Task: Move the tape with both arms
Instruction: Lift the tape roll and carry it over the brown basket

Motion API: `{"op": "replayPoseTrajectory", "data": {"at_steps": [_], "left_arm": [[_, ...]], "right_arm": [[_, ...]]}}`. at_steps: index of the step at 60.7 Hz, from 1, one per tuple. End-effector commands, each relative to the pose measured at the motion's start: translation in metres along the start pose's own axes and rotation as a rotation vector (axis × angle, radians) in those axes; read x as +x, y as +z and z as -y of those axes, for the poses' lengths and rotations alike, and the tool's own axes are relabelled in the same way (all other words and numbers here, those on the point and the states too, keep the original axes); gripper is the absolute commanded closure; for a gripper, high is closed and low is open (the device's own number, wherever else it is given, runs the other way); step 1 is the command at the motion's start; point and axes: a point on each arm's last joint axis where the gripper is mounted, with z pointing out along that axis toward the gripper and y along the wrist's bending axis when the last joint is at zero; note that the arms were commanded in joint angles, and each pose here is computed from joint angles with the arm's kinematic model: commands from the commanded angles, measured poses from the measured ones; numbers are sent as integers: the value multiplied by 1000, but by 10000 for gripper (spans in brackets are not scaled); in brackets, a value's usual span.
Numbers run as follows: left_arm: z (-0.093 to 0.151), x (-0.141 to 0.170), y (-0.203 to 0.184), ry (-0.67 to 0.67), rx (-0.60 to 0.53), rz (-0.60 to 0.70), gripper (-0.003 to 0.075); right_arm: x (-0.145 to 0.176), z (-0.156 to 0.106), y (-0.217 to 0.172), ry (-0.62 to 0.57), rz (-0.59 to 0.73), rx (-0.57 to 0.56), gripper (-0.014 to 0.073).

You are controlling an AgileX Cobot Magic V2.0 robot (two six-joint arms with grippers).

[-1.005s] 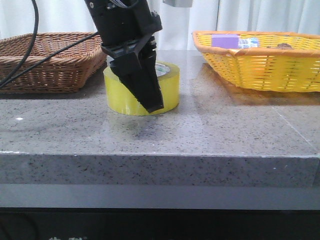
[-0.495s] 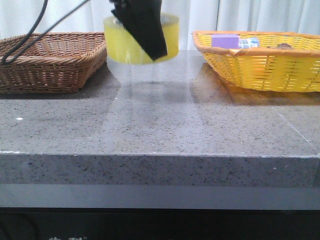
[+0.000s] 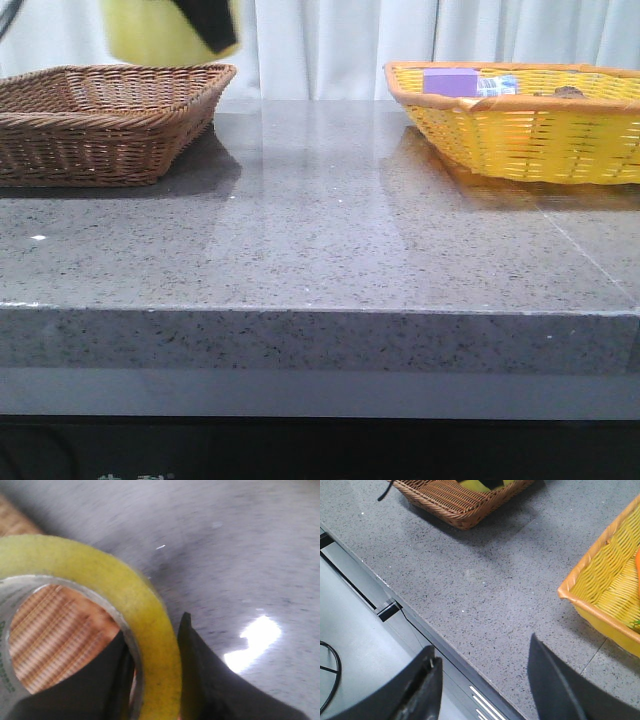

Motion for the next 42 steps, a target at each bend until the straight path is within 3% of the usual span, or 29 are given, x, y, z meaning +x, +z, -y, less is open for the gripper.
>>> {"op": "replayPoseTrajectory", "data": {"at_steps": [1, 18, 42], "left_arm": [[-26, 0, -38, -109, -86, 132, 619], [-80, 22, -29, -264, -143, 130, 619], [-96, 22, 26, -296, -130, 108, 619]], "right_arm": [[-13, 0, -6, 4, 97, 7, 185], [-13, 0, -6, 4, 97, 7, 185], [-13, 0, -6, 4, 97, 7, 185]]}}
